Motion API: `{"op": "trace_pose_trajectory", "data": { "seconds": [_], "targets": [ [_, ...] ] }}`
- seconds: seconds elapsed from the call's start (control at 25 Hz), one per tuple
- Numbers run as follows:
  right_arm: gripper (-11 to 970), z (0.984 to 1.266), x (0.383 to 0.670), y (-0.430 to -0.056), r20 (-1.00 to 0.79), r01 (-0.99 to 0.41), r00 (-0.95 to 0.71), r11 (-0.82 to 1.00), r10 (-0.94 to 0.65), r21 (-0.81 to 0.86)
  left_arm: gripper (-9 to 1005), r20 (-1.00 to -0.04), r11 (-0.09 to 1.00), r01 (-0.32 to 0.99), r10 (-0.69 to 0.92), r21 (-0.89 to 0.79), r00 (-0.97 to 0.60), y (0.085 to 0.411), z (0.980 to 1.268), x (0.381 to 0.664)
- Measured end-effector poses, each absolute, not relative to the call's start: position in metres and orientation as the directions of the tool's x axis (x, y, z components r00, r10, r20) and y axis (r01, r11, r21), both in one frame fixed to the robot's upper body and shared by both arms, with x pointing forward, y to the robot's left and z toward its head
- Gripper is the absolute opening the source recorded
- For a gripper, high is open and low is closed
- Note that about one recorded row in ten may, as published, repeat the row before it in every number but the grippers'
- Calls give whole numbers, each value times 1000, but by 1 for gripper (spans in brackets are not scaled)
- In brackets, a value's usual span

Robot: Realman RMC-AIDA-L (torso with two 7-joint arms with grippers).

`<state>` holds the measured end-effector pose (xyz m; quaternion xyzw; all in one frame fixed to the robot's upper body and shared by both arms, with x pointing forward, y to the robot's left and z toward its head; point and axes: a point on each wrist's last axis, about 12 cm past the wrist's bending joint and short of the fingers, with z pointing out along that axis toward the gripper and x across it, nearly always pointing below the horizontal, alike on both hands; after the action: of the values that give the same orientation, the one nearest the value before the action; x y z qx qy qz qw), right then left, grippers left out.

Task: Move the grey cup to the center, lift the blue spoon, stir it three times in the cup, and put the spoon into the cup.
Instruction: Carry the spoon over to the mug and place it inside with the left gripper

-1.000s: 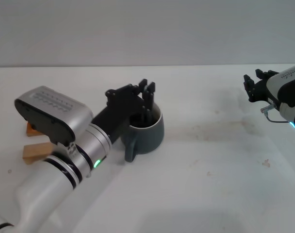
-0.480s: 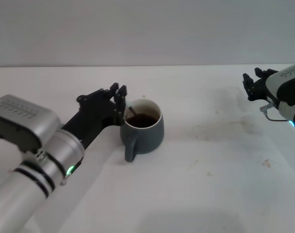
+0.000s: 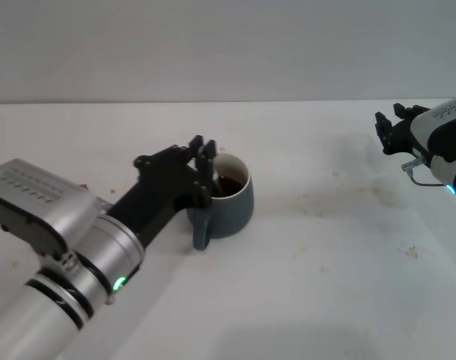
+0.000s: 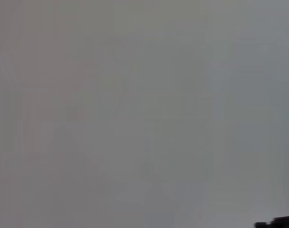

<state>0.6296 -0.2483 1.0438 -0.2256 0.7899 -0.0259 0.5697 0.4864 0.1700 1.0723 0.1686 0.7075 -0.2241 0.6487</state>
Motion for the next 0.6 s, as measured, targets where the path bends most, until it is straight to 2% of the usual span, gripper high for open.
{"op": "trace_pose_trajectory", "data": {
  "seconds": [0.32, 0.6],
  "targets": [
    [302, 1044, 630, -248, -888, -327, -249, 897, -386, -298, 128, -996, 811, 580, -37, -79, -84, 143, 1073, 497],
    [302, 1043, 629, -249, -888, -326, -252, 898, -385, -297, 128, -996, 837, 545, -9, -56, -88, 153, 1070, 524]
  ]
}}
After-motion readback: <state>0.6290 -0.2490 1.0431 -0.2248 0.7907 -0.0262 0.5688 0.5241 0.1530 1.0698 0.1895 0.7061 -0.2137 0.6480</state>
